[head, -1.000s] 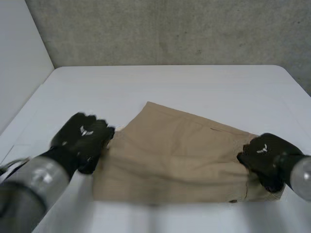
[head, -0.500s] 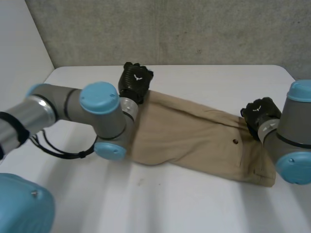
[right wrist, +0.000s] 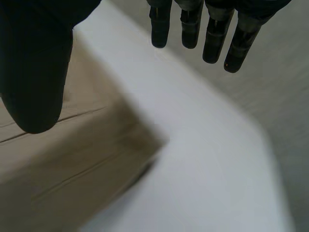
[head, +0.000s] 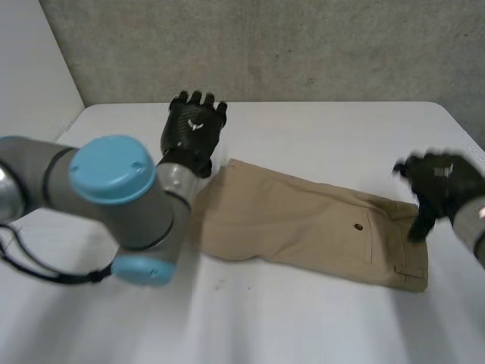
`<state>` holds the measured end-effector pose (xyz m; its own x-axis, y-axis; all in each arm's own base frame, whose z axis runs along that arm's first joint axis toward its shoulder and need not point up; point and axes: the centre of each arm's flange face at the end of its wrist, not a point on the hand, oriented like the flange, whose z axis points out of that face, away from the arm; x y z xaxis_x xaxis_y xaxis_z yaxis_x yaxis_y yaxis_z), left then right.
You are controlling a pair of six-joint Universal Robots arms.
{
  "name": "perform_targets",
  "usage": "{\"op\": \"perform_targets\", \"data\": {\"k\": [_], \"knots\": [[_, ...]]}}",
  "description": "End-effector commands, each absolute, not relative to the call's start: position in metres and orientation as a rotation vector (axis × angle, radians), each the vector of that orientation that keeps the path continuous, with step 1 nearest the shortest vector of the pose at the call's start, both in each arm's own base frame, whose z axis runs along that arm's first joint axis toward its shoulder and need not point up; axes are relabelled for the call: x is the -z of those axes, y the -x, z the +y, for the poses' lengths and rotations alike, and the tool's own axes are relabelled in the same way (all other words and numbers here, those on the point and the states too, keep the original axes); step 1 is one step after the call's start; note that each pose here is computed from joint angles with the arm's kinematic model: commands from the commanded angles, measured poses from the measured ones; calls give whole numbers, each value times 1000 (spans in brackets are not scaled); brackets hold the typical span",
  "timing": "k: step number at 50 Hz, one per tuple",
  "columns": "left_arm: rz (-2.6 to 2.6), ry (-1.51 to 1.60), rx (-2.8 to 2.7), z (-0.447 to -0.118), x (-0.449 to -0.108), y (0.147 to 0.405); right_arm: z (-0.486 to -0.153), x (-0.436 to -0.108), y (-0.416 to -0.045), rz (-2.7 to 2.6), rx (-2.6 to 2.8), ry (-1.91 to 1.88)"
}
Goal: Fold the shorts.
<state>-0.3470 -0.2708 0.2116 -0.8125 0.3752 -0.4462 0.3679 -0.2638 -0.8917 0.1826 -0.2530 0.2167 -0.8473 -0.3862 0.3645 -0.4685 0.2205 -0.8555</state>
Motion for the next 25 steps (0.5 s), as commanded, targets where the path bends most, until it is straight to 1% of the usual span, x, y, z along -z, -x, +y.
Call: {"op": "perform_targets", "data": {"k": [1, 3, 10, 16, 20, 22, 24, 25], "knots": [[-1985, 913, -2163, -239, -200, 326, -228, -171, -174, -2666, -1645, -819], [-2005, 919, -2138, -234, -195, 322, -231, -161, -168, -2648, -1664, -781], [-2041, 933, -2103, -228, -186, 317, -242, -131, -163, -2623, -1639, -781], [-2063, 937, -2089, -229, -181, 315, -250, -117, -159, -2560, -1574, -826], [-2072, 931, -2081, -228, -179, 314, -256, -119, -149, -2522, -1551, -799], [-2072, 925, -2085, -227, -181, 313, -258, -125, -144, -2476, -1554, -818], [-2064, 917, -2095, -227, -185, 312, -261, -153, -138, -2305, -1594, -883], [-2056, 908, -2107, -226, -190, 310, -261, -159, -137, -2264, -1593, -904]]}}
